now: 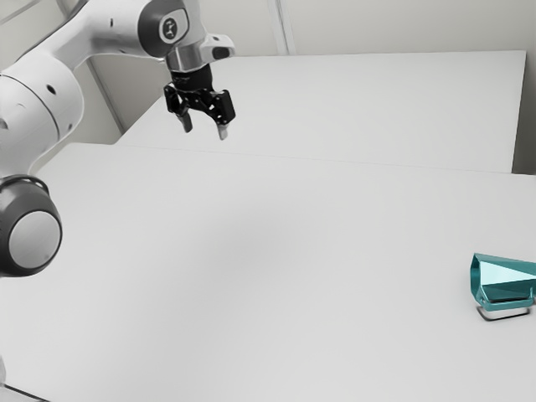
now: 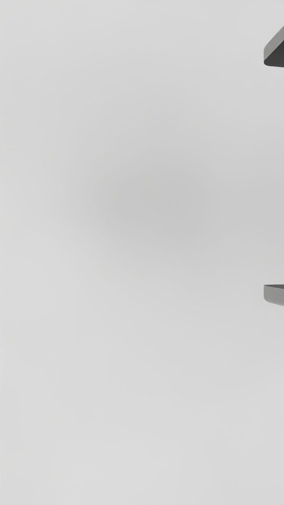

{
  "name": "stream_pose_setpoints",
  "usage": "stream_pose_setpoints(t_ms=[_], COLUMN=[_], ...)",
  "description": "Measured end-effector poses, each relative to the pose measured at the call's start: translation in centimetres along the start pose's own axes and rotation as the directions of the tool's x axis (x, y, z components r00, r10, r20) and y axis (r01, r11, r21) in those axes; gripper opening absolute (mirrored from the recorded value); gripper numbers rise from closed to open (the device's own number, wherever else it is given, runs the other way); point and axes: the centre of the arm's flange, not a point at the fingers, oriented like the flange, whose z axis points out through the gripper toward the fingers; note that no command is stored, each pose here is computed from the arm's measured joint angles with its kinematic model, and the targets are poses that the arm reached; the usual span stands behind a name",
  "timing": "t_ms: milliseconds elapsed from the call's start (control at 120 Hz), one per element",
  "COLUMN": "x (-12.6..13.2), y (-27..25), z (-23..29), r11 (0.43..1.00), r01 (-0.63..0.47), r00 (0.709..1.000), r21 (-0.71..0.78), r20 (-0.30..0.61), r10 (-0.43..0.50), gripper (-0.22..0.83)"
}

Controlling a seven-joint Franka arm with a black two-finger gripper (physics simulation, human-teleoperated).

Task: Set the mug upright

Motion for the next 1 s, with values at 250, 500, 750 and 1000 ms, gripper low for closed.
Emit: stream_pose_setpoints(t_ms=[250, 500, 750, 1000], x=[-1.0, -5.5, -7.8, -8.4], y=[0.4, 8.4, 20.5, 29.2], z=[0.7, 7.0, 13.1, 17.0], r11=[0.998, 0.911, 0.709, 0.624], r01=[-0.001, -0.003, 0.045, 0.0], r00=[1.0, 1.0, 0.999, 0.999], r21=[-0.07, -0.412, -0.704, -0.781], r20=[0.015, -0.007, 0.021, -0.025], r10=[0.002, 0.0, -0.042, -0.032], gripper=[0.62, 0.62, 0.61, 0.61])
